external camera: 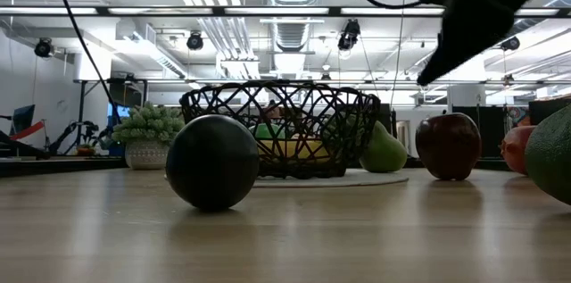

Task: Build produce basket
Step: Put the red apple into the wire basket

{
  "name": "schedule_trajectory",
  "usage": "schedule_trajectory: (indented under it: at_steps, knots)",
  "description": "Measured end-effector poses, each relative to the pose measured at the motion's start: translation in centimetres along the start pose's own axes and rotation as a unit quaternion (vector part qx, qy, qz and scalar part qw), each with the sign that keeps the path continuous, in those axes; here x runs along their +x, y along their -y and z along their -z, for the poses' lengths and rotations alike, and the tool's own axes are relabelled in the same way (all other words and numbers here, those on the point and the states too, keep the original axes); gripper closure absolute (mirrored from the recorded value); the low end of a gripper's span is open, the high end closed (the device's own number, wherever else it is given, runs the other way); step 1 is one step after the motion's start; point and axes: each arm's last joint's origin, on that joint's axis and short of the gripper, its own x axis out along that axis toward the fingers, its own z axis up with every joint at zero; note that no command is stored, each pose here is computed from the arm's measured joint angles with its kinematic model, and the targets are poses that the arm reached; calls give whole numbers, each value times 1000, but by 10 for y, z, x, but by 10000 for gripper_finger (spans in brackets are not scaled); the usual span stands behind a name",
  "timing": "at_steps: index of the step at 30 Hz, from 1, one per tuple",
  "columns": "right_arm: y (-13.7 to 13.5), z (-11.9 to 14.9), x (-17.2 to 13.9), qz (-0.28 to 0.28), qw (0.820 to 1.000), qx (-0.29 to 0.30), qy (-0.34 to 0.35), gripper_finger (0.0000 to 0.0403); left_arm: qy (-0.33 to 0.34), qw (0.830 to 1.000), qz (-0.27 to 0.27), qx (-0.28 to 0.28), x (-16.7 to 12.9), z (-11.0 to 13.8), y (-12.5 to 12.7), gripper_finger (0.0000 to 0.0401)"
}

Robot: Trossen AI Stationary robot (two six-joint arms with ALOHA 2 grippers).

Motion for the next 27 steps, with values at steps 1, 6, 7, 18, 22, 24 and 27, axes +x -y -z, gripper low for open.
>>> schedule_trajectory:
  at_steps: [1, 6, 7, 18, 22, 24, 27]
  knots:
    - [-1, 6, 2, 4, 1000, -2, 14, 37, 0, 1000, 0, 0, 0, 0, 0, 214]
    - [3, 32, 11, 36, 999, 4, 28, 37, 0, 1000, 0, 3, 0, 1, 0, 214]
    - [4, 35, 12, 41, 999, 8, 30, 37, 0, 1000, 0, 2, 0, 1, 0, 214]
    - [7, 48, 18, 61, 998, 21, 24, 37, 0, 1000, 0, 2, 0, 1, 0, 214]
    - [10, 58, 22, 67, 997, 38, 14, 37, 0, 1000, 0, 2, 0, 1, 0, 214]
    - [10, 61, 23, 68, 996, 51, 12, 37, 0, 1000, 0, 2, 0, 1, 0, 214]
    - [10, 62, 24, 64, 996, 64, 13, 37, 0, 1000, 0, 2, 0, 1, 0, 214]
